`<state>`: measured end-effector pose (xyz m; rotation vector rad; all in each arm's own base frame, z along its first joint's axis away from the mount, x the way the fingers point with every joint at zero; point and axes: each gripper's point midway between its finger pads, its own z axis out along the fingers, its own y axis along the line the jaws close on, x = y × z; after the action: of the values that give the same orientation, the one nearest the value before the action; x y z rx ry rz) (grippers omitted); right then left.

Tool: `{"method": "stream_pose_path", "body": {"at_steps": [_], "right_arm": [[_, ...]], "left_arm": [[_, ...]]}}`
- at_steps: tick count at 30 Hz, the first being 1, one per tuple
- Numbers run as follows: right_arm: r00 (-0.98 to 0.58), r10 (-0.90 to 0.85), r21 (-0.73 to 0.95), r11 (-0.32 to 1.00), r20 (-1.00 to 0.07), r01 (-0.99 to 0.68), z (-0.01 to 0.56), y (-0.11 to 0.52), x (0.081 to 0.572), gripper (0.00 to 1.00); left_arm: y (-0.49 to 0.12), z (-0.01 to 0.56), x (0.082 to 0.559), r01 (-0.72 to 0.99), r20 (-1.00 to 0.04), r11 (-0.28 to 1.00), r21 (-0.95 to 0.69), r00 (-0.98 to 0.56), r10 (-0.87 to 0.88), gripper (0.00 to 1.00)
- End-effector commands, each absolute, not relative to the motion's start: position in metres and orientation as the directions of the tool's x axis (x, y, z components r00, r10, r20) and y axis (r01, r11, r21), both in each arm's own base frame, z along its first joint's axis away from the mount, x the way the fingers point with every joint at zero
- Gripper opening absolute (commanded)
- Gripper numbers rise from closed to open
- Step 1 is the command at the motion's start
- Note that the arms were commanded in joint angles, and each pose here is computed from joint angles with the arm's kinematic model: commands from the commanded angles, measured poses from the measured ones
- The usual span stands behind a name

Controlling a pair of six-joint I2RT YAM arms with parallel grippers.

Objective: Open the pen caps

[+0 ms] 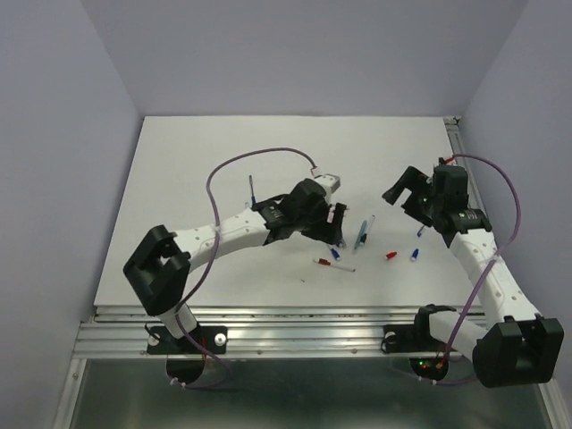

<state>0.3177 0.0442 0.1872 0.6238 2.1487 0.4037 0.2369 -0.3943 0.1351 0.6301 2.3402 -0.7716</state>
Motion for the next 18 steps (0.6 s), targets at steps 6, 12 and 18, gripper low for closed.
{"method": "stream_pose_path", "body": {"at_steps": [6,12,18], "right_arm": [[-0.812,-0.024,0.171,0.974,-0.583,-0.151,0.11,0.159,0.252,1.0],[-0.804,-0.252,0.179,0.899,-0.538,-0.401,0.088,0.207,0.229,1.0],[-0.825,-0.357,0.13,0.883,-0.438,-0.452,0.054,0.217,0.206,1.0]], "left_arm": [[-0.272,0.112,0.259,0.303,-0.632,0.875,-0.378,-0.775,-0.005,0.88],[-0.258,0.124,0.257,0.286,-0.649,0.869,-0.405,-0.759,-0.053,0.91],[-0.251,0.123,0.259,0.258,-0.641,0.878,-0.404,-0.765,-0.07,0.93]]}}
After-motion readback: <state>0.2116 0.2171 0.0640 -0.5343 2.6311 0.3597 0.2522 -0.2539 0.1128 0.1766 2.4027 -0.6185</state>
